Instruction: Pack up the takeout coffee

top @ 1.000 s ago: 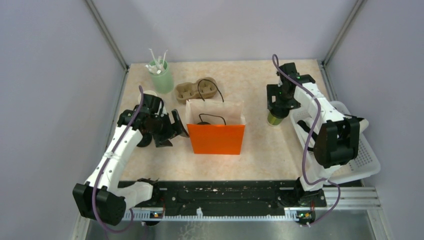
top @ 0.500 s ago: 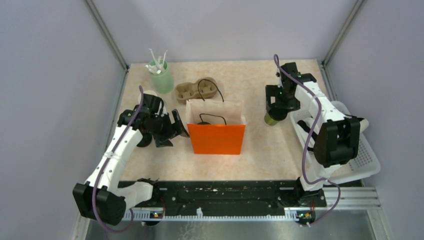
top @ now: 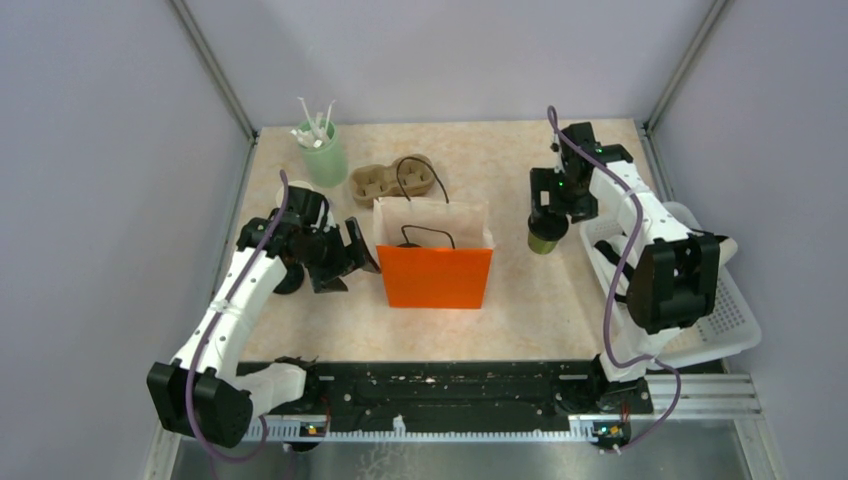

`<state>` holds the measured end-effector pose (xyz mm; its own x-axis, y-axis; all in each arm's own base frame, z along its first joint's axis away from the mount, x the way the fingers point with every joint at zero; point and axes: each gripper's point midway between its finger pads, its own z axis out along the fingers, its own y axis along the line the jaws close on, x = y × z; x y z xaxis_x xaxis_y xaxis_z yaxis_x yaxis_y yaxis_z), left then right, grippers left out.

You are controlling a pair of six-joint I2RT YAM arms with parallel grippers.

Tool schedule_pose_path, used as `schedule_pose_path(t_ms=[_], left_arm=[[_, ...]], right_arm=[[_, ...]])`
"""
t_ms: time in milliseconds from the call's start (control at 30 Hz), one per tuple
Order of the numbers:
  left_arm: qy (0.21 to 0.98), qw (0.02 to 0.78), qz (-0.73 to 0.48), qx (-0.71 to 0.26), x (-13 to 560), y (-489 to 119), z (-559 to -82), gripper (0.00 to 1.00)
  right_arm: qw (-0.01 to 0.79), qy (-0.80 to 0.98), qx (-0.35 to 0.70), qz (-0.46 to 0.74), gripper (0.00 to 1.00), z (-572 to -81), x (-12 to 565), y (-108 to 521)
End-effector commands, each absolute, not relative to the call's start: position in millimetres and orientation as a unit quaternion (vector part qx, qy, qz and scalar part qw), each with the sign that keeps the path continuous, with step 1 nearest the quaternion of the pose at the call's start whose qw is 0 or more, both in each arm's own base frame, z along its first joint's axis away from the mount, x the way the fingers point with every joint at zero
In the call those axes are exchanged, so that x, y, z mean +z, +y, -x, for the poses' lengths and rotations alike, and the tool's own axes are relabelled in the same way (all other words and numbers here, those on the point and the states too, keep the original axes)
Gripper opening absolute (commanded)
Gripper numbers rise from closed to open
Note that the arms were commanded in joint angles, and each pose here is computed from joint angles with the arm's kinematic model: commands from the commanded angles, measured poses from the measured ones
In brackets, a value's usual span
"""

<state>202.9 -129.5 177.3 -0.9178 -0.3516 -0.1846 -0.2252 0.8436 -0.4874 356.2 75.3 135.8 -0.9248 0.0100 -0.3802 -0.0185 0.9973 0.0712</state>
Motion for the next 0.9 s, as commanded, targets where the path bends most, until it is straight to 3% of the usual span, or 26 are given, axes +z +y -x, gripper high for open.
schedule_pose_path(t_ms=[0,867], left_arm=[[0.946,0.155,0.138,-0.25,187.2,-133.9,-212.2,0.9],[0.944,0.152,0.142,-0.257,187.0,-136.7,-213.6,0.9]], right_arm=[[0.212,0.976,0.041,0.011,0.93,-371.1,143.8,78.3],[0.243,0.97,-0.027,0.007,0.98,-367.4,161.8,79.2]])
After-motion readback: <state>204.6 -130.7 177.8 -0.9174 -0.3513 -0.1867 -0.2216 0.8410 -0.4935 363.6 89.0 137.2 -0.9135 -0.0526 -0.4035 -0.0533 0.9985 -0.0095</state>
